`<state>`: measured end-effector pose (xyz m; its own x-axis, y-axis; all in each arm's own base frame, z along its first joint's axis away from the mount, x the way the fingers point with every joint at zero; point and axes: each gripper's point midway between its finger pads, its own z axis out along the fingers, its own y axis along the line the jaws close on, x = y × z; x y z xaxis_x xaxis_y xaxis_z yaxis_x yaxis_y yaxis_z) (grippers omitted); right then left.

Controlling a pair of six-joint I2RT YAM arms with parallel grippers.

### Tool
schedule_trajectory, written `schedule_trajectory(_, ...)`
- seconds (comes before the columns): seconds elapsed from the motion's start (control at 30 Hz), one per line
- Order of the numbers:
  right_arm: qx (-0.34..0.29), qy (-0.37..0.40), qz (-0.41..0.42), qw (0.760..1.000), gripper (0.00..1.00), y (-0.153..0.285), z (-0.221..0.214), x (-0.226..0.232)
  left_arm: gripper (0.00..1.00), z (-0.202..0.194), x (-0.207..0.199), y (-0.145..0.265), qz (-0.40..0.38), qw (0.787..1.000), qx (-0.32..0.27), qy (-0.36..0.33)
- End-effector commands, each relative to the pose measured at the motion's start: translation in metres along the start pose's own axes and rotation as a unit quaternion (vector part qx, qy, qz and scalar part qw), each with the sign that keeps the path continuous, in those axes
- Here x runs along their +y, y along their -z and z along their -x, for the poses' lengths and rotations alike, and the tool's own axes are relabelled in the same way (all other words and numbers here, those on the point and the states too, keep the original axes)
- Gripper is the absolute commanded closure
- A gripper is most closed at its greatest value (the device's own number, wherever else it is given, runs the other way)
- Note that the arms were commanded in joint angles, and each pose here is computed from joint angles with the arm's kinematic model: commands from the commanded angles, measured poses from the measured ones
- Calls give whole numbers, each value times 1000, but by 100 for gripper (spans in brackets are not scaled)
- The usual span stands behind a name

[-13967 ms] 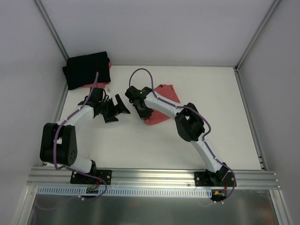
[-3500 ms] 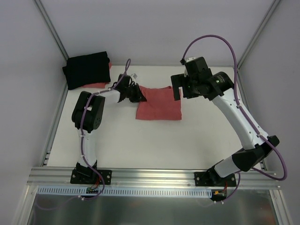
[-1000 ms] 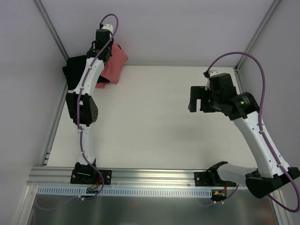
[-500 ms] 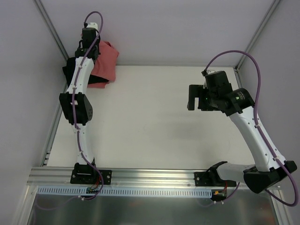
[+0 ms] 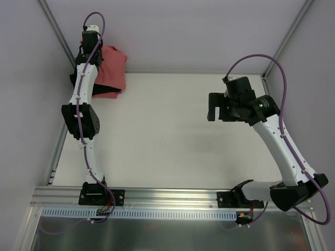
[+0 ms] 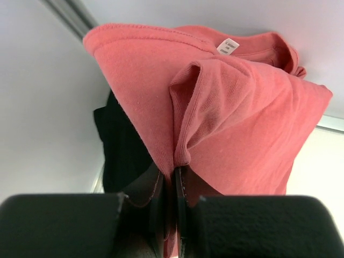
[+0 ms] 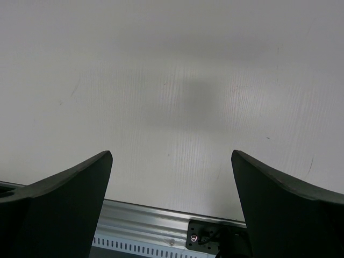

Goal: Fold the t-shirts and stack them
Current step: Put the neatly folded tshirt into the corner of the board with the left arm

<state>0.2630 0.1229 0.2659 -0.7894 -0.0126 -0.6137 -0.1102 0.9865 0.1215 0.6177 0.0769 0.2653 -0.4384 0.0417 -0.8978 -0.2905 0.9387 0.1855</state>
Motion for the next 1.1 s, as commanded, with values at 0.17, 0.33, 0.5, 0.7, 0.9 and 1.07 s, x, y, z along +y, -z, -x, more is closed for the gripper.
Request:
schedule_trajectory(0.17, -29, -21, 22, 999, 1, -4, 14, 13, 100, 74, 61, 45, 21, 994, -90, 56)
schedule_trajectory(0.33, -26, -19, 25, 999, 0, -6, 15, 15, 100, 61, 65, 31, 11, 995, -78, 68)
schedule_trajectory(0.5, -12, -13, 18, 1000, 1, -5, 13, 13, 100, 30, 39, 2, -47, 995, -45, 75)
schedule_trajectory(0.7, -5, -10, 7, 1000, 1, -2, 12, 9, 100, 9, 17, -17, -83, 992, -22, 98)
schedule_trajectory(0.9, 4, -7, -4, 1000, 1, -1, 15, 8, 100, 4, 23, -36, -64, 993, -30, 93)
schedule_trajectory(1.07, 16, -3, -15, 1000, 1, 2, 17, 6, 100, -7, 31, -56, -29, 996, -33, 81)
